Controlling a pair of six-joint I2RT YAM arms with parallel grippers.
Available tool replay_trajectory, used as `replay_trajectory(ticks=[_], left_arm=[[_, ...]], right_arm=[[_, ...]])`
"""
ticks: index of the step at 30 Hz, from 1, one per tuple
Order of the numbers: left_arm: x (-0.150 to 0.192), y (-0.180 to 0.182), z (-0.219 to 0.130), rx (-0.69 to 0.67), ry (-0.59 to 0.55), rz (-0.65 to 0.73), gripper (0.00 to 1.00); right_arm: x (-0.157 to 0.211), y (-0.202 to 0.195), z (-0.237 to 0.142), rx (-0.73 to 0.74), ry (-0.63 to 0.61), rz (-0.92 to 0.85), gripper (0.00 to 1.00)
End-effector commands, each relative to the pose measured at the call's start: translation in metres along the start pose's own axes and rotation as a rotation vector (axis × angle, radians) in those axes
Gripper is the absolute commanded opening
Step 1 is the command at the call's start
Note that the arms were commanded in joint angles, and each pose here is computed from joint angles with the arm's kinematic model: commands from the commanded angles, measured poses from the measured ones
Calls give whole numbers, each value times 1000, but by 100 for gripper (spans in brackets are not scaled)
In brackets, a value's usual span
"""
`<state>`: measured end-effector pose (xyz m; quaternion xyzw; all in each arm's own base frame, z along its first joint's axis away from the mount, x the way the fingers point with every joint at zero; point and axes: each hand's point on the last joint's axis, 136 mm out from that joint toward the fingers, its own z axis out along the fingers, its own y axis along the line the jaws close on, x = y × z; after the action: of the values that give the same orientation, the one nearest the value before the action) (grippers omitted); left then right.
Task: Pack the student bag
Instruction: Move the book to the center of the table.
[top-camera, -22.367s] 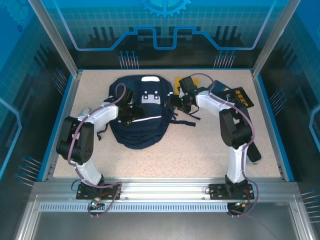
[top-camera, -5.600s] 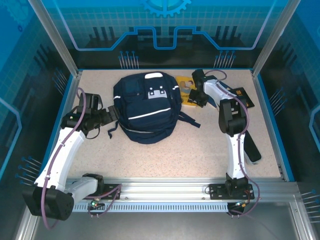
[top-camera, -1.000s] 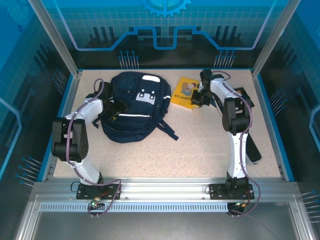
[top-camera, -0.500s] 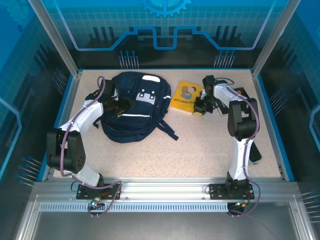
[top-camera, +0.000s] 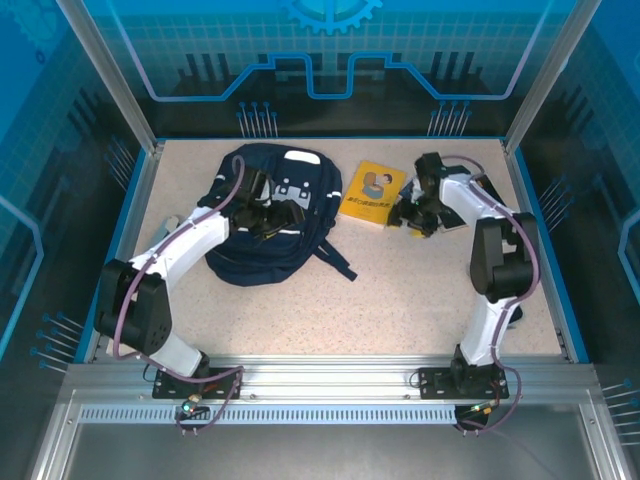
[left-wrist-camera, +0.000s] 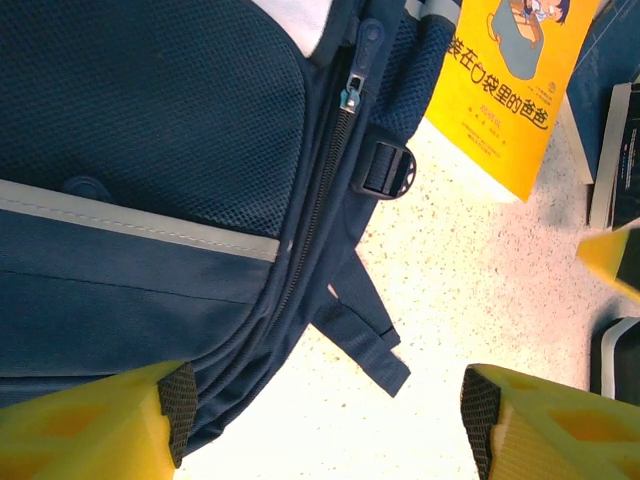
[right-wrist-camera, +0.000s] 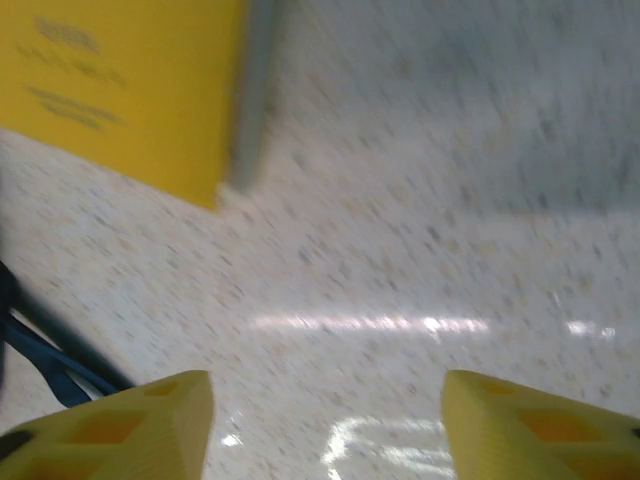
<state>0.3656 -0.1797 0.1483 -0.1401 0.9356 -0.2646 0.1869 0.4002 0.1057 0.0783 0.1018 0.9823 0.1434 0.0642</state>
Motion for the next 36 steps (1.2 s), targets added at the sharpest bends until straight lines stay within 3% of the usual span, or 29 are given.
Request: replay_trajectory(ticks=[1, 8, 14, 20, 24, 27, 32, 36], left_arm=[[-9, -14, 6, -9, -40, -21, 74], [-11, -18, 9, -33, -46, -51, 74], [-7, -12, 5, -61, -36, -51, 75], [-5, -6, 5, -86, -36, -26, 76], [-5, -7, 6, -88, -33, 1, 76], [-6, -4, 5, -99, -33, 24, 76], [-6, -4, 6, -99, -35, 47, 77], [-7, -4, 8, -99, -37, 57, 77]], right_arm=[[-41, 28, 1, 84, -115, -49, 69], [-89, 88, 42, 171, -177, -172, 66], [-106, 122, 78, 145, -195, -226, 65], [-102, 122, 108, 144, -158, -259, 64], [-96, 109, 120, 187, -124, -267, 51], [-93, 97, 127, 234, -107, -248, 49], [-88, 90, 138, 237, -73, -243, 68], [-79, 82, 146, 257, -29, -255, 73]])
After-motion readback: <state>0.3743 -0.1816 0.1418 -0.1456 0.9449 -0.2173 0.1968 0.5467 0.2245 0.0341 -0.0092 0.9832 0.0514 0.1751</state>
